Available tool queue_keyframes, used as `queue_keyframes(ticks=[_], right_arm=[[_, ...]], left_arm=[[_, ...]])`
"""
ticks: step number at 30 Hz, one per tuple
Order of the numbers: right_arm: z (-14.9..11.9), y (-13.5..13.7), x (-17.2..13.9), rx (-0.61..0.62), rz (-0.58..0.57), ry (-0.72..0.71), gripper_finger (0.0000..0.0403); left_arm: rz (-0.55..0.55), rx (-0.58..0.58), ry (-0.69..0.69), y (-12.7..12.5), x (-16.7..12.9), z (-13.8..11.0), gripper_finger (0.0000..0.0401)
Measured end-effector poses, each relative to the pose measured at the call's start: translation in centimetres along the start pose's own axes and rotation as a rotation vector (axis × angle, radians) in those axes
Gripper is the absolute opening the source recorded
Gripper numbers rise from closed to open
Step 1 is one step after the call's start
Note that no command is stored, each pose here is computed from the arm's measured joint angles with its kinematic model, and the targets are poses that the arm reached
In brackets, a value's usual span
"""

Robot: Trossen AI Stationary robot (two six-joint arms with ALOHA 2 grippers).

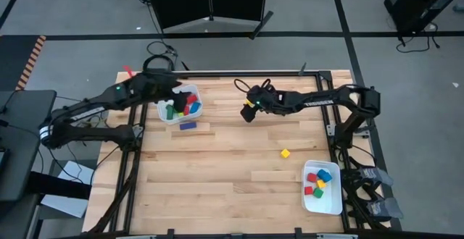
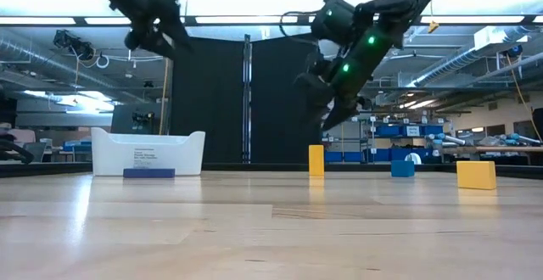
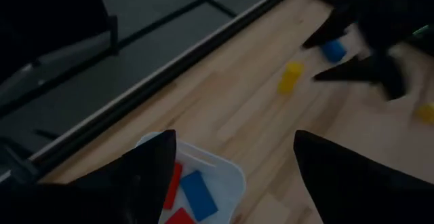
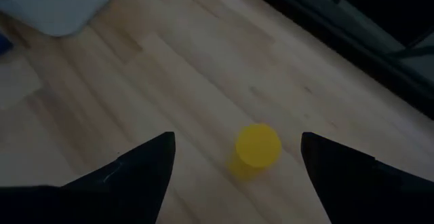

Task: Sort blocks by size
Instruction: Put the large yellow block into the top white bin

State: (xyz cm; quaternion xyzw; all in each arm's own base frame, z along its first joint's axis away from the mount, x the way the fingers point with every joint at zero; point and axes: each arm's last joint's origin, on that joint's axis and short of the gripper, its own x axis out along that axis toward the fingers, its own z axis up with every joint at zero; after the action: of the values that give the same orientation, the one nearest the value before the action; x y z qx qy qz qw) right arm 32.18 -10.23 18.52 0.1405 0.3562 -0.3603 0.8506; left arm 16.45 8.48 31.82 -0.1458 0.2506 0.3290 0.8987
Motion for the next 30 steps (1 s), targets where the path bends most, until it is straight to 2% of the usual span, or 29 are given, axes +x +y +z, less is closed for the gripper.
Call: queue_keyframes(ticks=[5,12,16,19,22,25,30], right_arm=[[-1.4,0.2,2.5,0.002,-0.037,0.054,0.0329],[-2.1,0.1,5.0,0.044,-0.082,0.029,0.032],[-2.8,-0.1,6.4,0.071,-0.099,0.05,0.0279],[-3.2,0.0,7.1,0.075,-0.095,0.055,0.0221],[-2.9,0.2,7.2,0.089,-0.068,0.022,0.014],[-2.3,0.8,7.0,0.092,-0.02,-0.031,0.0138],[0.4,3.4,5.9,0.129,0.182,-0.221,0.0138]], left_arm=[[-0.033,-0.009,-0.046,0.0,-1.9,-0.1,0.0301],[-0.061,-0.024,-0.063,0.1,-3.6,-0.5,0.03],[-0.06,-0.034,-0.052,0.3,-4.0,-0.8,0.03],[-0.057,-0.046,-0.042,0.4,-4.3,-1.0,0.03],[-0.056,-0.046,-0.036,0.4,-4.4,-1.1,0.03],[-0.055,-0.047,-0.035,0.5,-4.3,-1.4,0.03],[-0.048,-0.061,-0.012,0.6,-3.9,-2.3,0.03]])
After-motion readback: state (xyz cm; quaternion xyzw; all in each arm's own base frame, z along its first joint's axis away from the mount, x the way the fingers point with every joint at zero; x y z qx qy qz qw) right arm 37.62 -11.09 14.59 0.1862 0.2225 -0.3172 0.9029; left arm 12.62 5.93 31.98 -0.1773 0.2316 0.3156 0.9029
